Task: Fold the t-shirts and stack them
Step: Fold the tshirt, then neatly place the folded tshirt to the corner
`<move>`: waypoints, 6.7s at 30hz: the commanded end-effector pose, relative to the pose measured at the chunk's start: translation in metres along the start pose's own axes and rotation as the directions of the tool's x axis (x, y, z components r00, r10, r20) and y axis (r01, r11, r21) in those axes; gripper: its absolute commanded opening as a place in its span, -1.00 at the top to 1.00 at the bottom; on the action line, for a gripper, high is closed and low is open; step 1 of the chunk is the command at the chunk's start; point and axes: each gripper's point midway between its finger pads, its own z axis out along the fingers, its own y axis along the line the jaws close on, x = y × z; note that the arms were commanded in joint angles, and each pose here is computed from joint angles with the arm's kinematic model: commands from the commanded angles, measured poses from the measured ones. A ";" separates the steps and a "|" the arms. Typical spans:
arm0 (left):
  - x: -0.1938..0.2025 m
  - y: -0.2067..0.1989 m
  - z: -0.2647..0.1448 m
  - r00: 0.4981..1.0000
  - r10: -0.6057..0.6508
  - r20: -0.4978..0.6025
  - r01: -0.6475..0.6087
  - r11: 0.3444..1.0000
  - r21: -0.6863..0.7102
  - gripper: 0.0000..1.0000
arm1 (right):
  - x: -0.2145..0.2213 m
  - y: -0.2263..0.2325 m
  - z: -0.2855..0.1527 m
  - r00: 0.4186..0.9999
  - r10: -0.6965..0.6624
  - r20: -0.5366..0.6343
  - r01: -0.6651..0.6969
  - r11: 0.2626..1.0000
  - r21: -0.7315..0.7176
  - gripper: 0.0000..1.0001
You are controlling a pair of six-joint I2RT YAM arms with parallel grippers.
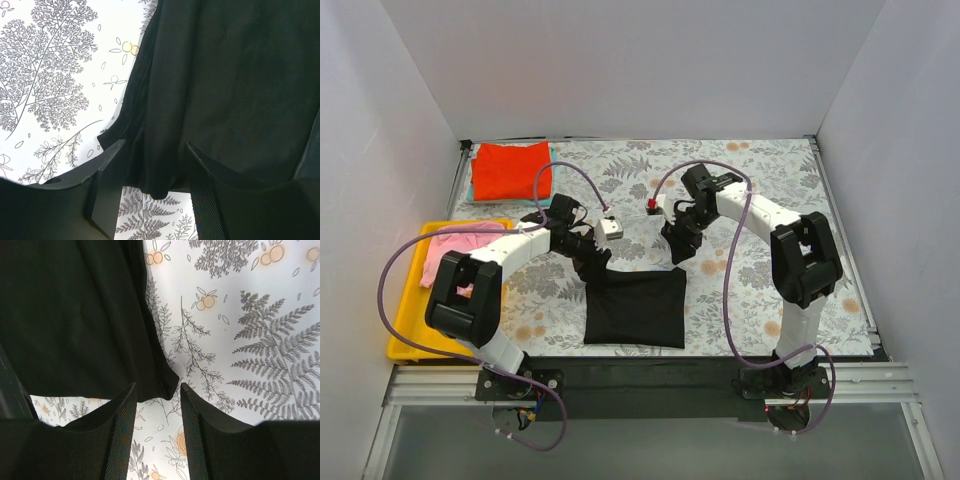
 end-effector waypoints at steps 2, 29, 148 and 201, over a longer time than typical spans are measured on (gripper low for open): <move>-0.010 -0.004 -0.001 1.000 0.026 0.016 -0.027 0.999 0.040 0.07 | 0.015 0.002 0.015 0.998 0.034 -0.048 -0.036 0.999 -0.040 0.07; -0.025 -0.024 -0.027 0.995 0.083 0.047 -0.085 0.995 0.047 1.00 | 0.007 0.020 0.001 0.998 -0.007 -0.056 0.004 0.998 -0.060 -0.15; -0.006 -0.058 0.028 0.199 -0.979 -0.049 0.895 0.161 0.416 -0.75 | 0.040 0.076 0.043 0.488 0.872 -0.048 -0.739 0.383 -0.554 -0.97; 0.012 0.081 -0.097 0.092 -0.896 0.434 0.995 0.095 -0.015 -0.76 | -0.074 0.101 0.155 0.978 -0.141 -0.154 0.177 0.951 0.255 0.15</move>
